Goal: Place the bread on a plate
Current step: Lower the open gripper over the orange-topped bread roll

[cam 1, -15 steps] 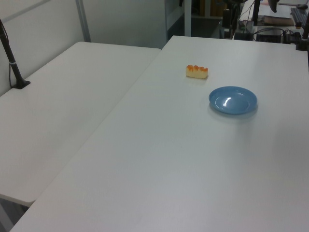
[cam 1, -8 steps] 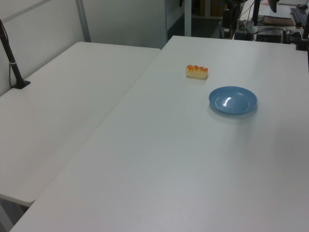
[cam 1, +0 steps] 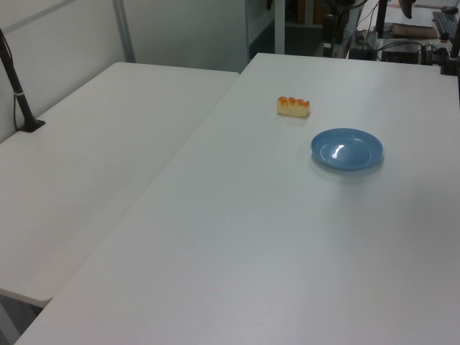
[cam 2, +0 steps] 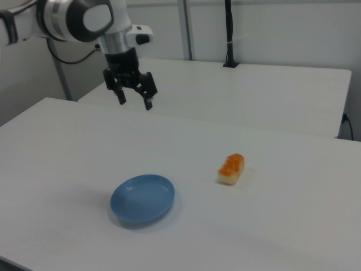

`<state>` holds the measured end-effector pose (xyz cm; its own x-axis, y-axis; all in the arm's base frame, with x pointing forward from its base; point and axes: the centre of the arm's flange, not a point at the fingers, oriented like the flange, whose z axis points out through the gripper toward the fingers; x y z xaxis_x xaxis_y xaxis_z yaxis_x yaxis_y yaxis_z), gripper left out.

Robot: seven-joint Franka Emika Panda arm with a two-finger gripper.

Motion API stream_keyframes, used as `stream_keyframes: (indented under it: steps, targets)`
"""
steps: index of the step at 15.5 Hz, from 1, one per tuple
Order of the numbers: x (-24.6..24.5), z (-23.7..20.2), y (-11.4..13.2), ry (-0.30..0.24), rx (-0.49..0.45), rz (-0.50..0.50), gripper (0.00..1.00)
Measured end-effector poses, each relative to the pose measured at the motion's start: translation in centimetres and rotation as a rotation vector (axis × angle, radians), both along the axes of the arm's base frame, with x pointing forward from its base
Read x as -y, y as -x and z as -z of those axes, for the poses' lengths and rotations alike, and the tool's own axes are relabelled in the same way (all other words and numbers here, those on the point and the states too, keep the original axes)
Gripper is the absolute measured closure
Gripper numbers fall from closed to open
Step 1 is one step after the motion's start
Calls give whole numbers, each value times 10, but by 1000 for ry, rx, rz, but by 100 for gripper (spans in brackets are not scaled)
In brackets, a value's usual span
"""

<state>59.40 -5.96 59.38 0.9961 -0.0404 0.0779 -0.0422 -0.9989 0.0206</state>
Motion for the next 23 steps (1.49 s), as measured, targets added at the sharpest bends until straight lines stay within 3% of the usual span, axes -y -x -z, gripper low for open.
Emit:
stream_keyframes:
  steps: [5, 12, 17, 23]
  targets:
    - [46, 47, -42, 35, 120, 66, 0]
    - [111, 118, -79, 92, 240, 143, 0]
    - [159, 186, -90, 126, 264, 190, 0]
    - [177, 233, -92, 142, 240, 176, 0]
